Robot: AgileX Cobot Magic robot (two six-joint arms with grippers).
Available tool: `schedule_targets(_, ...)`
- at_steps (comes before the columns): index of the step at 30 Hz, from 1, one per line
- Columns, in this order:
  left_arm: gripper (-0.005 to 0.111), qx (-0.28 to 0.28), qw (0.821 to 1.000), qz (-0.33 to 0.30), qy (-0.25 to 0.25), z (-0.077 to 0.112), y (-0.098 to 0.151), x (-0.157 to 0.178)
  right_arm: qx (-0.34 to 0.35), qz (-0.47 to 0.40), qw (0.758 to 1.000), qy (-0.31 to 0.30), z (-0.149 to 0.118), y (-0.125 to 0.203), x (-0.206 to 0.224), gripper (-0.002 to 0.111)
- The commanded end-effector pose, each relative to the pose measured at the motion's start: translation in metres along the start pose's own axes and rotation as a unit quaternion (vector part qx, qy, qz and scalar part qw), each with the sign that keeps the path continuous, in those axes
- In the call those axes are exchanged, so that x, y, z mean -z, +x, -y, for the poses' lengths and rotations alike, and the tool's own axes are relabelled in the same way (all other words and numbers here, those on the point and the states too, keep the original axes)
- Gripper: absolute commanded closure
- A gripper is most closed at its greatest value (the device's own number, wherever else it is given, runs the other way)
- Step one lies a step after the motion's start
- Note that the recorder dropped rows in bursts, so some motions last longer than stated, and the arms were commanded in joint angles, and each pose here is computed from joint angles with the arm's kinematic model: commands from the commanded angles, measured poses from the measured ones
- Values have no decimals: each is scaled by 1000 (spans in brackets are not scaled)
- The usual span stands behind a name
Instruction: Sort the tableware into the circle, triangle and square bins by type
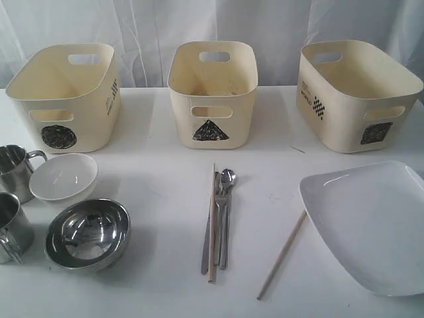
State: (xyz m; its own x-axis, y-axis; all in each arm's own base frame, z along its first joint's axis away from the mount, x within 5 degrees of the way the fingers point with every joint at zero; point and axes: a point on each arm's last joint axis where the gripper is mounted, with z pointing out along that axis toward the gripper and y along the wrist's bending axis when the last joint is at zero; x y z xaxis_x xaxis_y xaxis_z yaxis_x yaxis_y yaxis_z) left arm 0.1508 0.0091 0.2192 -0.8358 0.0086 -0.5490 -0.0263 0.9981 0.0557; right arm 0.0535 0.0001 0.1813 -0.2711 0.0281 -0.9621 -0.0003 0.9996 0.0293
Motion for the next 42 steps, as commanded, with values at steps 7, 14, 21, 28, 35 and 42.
schedule_targets(7, 50, 48, 998, 20, 27, 6, -60, -54, 2, 6, 1000, -1, 0, 0, 0, 108)
schedule_targets(14, 56, 49, 998, -28, 26, 8, -55, -95, 2, 6, 1000, -1, 0, 0, 0, 108)
schedule_targets(21, 107, 35, 999, -24, 25, 4, -85, -39, 2, 5, 1000, -1, 0, 0, 0, 108)
schedule_targets(28, 107, 15, 982, 191, 0, -7, -143, 87, 2, 5, 1000, -1, 0, 0, 0, 108)
schedule_targets(35, 107, 14, 787, 617, 8, -8, -201, 164, 2, 5, 1000, -1, 0, 0, 0, 108)
schedule_targets(42, 107, -6, 766, 643, 7, -3, -251, 73, 2, 5, 1000, -1, 0, 0, 0, 108)
